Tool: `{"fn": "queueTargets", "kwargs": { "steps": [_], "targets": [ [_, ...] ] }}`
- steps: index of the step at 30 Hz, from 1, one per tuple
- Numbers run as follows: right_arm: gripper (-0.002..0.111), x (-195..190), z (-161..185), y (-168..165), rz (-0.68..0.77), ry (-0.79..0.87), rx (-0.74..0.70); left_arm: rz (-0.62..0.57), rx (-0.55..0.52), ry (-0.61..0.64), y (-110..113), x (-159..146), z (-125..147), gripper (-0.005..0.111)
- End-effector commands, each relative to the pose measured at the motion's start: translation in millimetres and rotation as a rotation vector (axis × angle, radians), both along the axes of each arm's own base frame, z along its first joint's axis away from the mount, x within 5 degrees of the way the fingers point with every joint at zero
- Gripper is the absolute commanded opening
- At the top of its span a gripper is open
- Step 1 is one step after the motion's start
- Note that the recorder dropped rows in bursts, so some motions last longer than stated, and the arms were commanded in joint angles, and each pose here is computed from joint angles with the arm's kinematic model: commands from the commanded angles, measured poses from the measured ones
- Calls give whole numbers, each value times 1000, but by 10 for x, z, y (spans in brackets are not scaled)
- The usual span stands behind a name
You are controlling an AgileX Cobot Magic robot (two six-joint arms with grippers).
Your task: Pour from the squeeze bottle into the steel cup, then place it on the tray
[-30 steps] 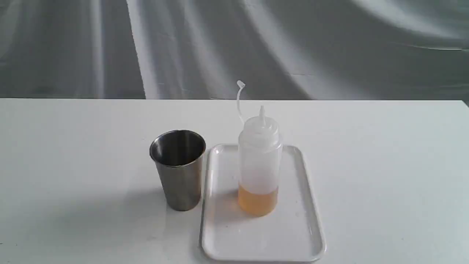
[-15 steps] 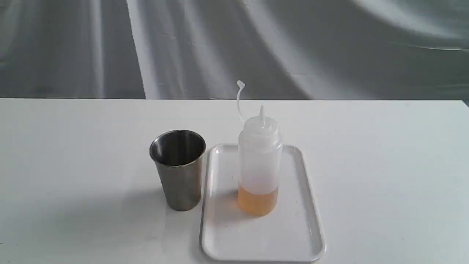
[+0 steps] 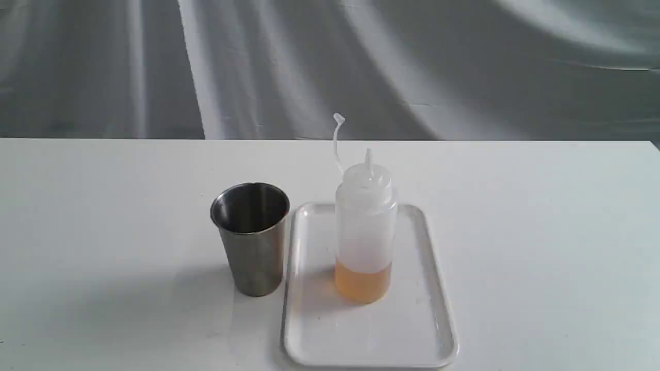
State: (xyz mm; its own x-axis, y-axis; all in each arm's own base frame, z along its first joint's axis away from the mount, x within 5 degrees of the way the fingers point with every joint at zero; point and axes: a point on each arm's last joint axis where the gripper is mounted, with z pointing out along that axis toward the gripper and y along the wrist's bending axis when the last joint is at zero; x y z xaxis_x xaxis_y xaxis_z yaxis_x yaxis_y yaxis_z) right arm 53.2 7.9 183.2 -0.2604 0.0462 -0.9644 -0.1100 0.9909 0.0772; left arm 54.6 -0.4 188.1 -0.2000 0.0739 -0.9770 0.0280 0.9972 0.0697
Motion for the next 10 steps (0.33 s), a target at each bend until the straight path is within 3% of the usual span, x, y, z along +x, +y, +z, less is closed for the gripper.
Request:
{"fn": "queueTargets", "kwargs": {
  "steps": [1, 10],
  "targets": [
    [0, -1, -8, -6, -9, -3, -2, 2, -3, -6, 0, 1, -7, 0],
    [0, -1, -8, -6, -9, -3, -2, 2, -6, -6, 0, 1, -7, 0]
  ]
}}
